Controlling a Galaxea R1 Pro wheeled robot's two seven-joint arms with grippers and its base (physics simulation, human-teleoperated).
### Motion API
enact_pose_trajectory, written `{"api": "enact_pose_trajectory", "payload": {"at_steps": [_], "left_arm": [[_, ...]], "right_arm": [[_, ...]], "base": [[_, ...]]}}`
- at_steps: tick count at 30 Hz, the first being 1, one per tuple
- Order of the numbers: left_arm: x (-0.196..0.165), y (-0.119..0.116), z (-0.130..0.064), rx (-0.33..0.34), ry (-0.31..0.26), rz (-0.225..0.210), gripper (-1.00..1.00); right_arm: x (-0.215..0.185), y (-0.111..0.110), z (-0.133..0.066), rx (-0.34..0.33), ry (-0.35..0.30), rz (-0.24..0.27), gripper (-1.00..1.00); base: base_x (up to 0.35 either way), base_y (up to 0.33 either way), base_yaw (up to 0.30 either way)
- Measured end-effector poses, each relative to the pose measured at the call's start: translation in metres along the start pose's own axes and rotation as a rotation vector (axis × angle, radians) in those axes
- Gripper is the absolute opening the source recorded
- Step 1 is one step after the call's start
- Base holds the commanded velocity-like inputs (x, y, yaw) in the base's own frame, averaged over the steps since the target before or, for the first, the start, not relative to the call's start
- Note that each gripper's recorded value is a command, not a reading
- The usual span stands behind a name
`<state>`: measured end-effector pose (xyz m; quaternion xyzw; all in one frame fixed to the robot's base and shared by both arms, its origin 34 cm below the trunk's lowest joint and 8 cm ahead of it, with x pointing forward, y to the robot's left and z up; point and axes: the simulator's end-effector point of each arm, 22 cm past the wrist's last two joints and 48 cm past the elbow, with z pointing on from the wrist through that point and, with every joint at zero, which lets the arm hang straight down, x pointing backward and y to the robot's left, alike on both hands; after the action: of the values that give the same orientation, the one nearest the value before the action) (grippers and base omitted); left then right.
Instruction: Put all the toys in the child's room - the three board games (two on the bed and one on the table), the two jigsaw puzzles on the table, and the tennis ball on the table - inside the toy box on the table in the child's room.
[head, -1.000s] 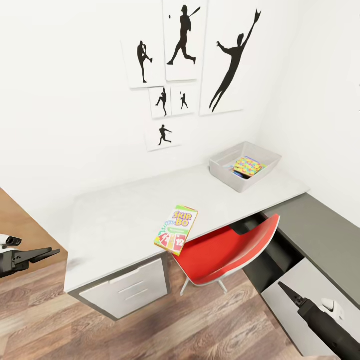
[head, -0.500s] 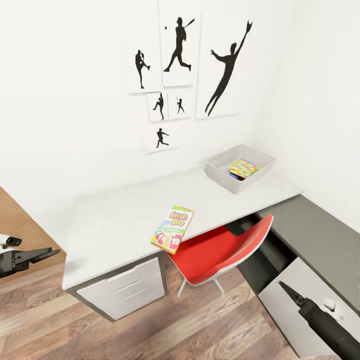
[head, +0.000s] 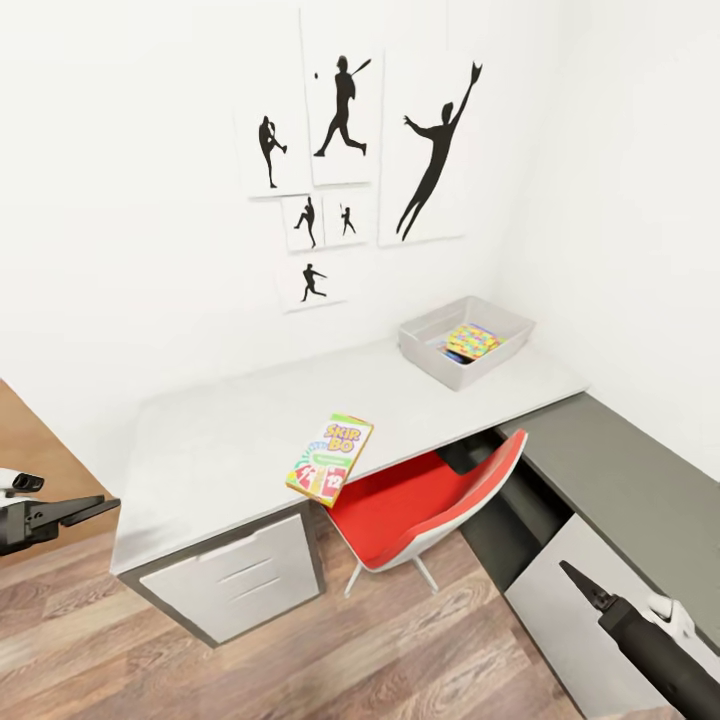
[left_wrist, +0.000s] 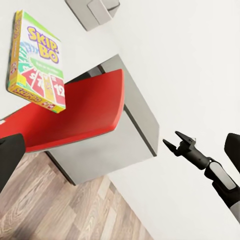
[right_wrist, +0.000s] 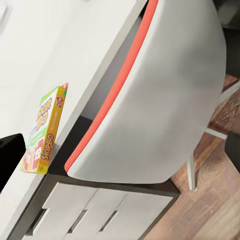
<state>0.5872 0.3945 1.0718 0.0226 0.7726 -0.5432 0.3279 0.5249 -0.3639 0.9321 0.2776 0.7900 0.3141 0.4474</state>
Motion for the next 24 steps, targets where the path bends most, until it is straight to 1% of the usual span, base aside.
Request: {"api": "enact_pose_trajectory", "payload": {"at_steps": [8, 17, 24], "left_arm": [[-0.002, -0.006, 0.0, 0.009, -0.007, 0.009, 1.0], [-0.002, -0.012, 0.002, 0.022, -0.014, 0.017, 1.0], [-0.003, -0.018, 0.003, 0.032, -0.021, 0.024, 1.0]], "right_arm": [[-0.003, 0.005, -0.001, -0.011, -0.009, -0.004, 1.0], [-0.008, 0.01, -0.004, -0.024, -0.02, -0.007, 1.0], [-0.01, 0.015, -0.005, -0.039, -0.027, -0.01, 1.0]], "base": [[-0.002, -0.026, 0.0], [0.0, -0.148, 0.0], [0.0, -0.053, 0.0]]}}
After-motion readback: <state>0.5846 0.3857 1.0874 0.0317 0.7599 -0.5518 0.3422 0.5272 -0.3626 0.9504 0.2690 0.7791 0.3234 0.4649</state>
